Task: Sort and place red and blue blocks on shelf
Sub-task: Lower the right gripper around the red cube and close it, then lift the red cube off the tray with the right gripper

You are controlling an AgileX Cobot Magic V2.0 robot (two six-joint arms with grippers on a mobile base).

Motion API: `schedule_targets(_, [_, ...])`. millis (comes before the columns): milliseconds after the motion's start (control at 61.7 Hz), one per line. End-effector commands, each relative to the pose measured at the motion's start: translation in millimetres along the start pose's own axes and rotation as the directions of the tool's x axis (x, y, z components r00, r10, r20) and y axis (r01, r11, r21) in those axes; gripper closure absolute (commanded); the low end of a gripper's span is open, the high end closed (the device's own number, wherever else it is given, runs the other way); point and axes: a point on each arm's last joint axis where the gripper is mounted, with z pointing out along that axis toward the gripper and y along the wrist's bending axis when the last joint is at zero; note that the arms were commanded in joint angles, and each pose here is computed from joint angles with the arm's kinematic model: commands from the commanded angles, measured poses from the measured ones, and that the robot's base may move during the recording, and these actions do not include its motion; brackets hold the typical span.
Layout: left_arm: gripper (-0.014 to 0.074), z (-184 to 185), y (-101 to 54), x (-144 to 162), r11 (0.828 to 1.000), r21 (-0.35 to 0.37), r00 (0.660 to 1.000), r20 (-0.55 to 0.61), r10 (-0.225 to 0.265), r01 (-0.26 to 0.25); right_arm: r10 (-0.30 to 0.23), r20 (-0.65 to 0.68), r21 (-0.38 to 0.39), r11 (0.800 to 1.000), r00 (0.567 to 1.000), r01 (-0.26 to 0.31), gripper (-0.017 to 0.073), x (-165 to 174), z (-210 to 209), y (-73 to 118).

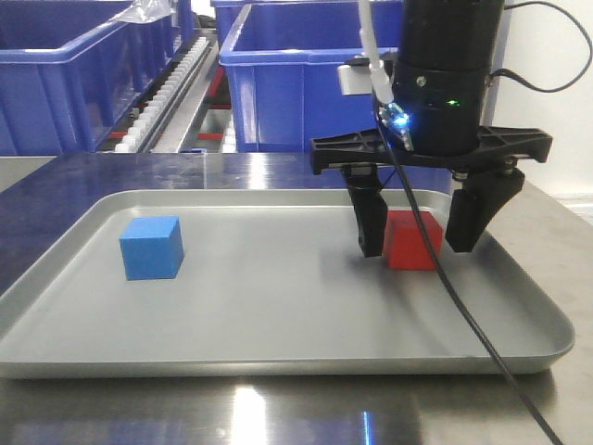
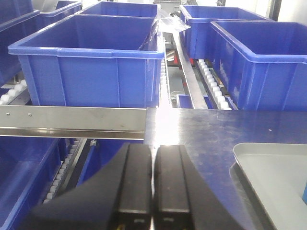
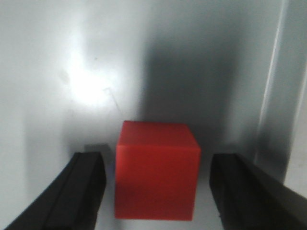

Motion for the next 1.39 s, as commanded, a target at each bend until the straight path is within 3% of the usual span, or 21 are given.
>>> schedule_targets(0, [0.0471,-0.6,0.1,-1.6,1.0,0.002,0.997,0.081,-0.006,0.006,0.016,0.08,-0.051,0.999,0.997,-0.012,-0.0008,-6.3,-24.0,0.2])
schedule_targets(97, [0.0471,-0.6,0.1,-1.6,1.0,0.002,0.997,0.081,-0.006,0.006,0.021,0.075,-0.058,0.998,0.997,-0.017,0.0061,-5.9,-24.0,0.8])
schedule_targets(178, [0.0471,-0.6,0.1,-1.6,1.0,0.002,0.997,0.081,-0.006,0.006,0.021,0.065,-0.052,0.998,0.998,-0.018,0.0255,-5.0,-23.9,0.3])
schedule_targets(227, [0.0471,-0.6,0.1,-1.6,1.0,0.002,0.997,0.081,-0.006,0.006,0.021,0.063,-0.051,0.999,0.998,-0.018,0.0421,-4.8,-23.9,0.2])
schedule_targets(292, [0.0471,-0.6,0.1,-1.6,1.0,0.002,0.997,0.081,-0.006,0.006,0.022,0.066,-0.053,0.998,0.998,-0.018,0.0558,-4.9,-24.7,0.2])
schedule_targets(373, [0.0471,-0.6,0.1,-1.6,1.0,0.002,0.997,0.081,-0.006,0.006,0.022,0.083,-0.061,0.998,0.996,-0.017,0.0514,-5.2,-29.2,-0.1])
schedule_targets(535, [0.0471,-0.6,0.1,-1.6,1.0,0.002,0.997,0.081,-0.006,0.006,-0.007,0.16,-0.055,0.998,0.987,0.016,0.0512,-4.7,-52.1,-5.9])
schedule_targets(680, [0.0471,-0.6,0.1,-1.6,1.0,0.002,0.997,0.081,-0.006,0.006,-0.098,0.245,-0.054,0.992,0.965,0.114,0.0512,-3.4,-78.8,-14.7])
schedule_targets(810, [0.0471,-0.6,0.1,-1.6,1.0,0.002,0.997,0.081,-0.006,0.006,-0.201,0.339,-0.033,0.974,0.919,0.225,0.0512,-0.9,-102.0,-31.5])
schedule_targets(907, [0.0471,-0.6,0.1,-1.6,1.0,0.002,0.997,0.081,-0.006,0.006,-0.217,0.423,-0.034,0.966,0.88,0.255,0.0512,4.3,-109.8,-50.2])
schedule_targets(1037, [0.0471,-0.6,0.1,-1.6,1.0,0.002,0.997,0.081,-0.006,0.006,-0.161,0.553,-0.078,0.967,0.818,0.242,0.0512,20.8,-115.4,-76.2])
schedule_targets(1182, [0.0471,-0.6,0.1,-1.6,1.0,0.002,0.997,0.081,-0.006,0.006,-0.147,0.698,-0.028,0.972,0.701,0.233,0.0512,48.8,-119.2,-108.5])
schedule_targets(1377, [0.0471,-0.6,0.1,-1.6,1.0,0.002,0.997,0.081,-0.006,0.006,-0.06,0.841,0.008,0.995,0.537,0.098,0.0514,94.3,-123.7,-151.0])
